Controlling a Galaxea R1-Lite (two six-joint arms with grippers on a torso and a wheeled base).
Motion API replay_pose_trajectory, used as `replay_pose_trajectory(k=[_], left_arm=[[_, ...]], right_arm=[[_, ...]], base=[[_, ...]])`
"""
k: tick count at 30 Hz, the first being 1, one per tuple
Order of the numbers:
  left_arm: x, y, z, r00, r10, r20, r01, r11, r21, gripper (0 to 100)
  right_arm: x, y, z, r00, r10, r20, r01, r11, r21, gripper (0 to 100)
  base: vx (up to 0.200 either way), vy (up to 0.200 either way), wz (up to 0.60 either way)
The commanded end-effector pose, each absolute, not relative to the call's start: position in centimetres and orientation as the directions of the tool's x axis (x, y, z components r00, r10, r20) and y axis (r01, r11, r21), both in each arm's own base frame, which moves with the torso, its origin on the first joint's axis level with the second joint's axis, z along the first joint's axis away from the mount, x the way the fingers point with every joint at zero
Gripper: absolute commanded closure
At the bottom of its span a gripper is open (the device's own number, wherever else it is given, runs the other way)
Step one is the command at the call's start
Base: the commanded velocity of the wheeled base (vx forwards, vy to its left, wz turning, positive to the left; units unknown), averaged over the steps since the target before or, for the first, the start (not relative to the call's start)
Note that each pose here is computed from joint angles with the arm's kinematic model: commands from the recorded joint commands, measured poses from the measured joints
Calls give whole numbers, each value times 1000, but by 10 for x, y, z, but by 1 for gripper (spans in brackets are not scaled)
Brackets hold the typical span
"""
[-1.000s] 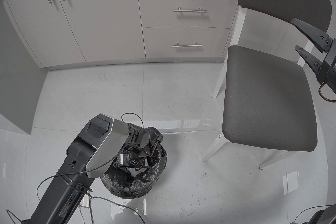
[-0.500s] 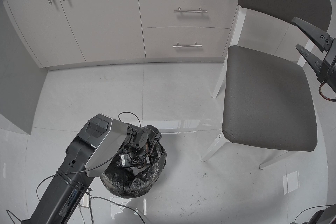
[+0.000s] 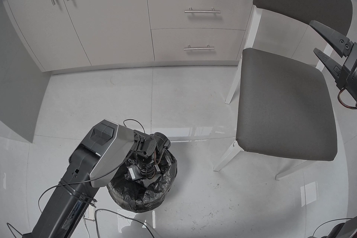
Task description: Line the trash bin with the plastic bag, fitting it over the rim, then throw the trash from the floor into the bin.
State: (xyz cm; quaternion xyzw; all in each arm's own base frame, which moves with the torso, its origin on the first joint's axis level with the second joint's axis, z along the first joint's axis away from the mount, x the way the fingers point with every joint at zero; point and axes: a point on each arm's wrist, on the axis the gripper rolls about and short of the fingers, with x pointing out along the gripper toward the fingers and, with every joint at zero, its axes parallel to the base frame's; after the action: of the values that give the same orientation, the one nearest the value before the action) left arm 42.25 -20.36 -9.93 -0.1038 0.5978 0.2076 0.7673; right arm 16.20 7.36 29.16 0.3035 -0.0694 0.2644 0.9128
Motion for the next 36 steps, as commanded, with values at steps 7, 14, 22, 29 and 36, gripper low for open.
replay_pose_trajectory(k=[7, 14, 22, 29, 36], left_arm=[[423, -202, -94, 187, 189, -964, -465, 882, 83, 100], [410, -215, -60, 171, 206, -964, -426, 897, 116, 100], [394, -235, -17, 218, 227, -949, -367, 920, 136, 100], [379, -246, 28, 278, 236, -931, -312, 939, 145, 100], [357, -259, 92, 395, 176, -902, -221, 971, 93, 100]], right_arm=[[163, 74, 291, 851, 442, 284, -524, 676, 518, 0], [163, 74, 291, 851, 442, 284, -524, 676, 518, 0], [164, 75, 290, 852, 443, 278, -521, 677, 519, 0], [164, 75, 290, 849, 448, 279, -526, 673, 520, 0], [160, 74, 290, 830, 482, 280, -554, 659, 509, 0]], base=[[0, 0, 0], [0, 0, 0], [0, 0, 0], [0, 0, 0], [0, 0, 0]])
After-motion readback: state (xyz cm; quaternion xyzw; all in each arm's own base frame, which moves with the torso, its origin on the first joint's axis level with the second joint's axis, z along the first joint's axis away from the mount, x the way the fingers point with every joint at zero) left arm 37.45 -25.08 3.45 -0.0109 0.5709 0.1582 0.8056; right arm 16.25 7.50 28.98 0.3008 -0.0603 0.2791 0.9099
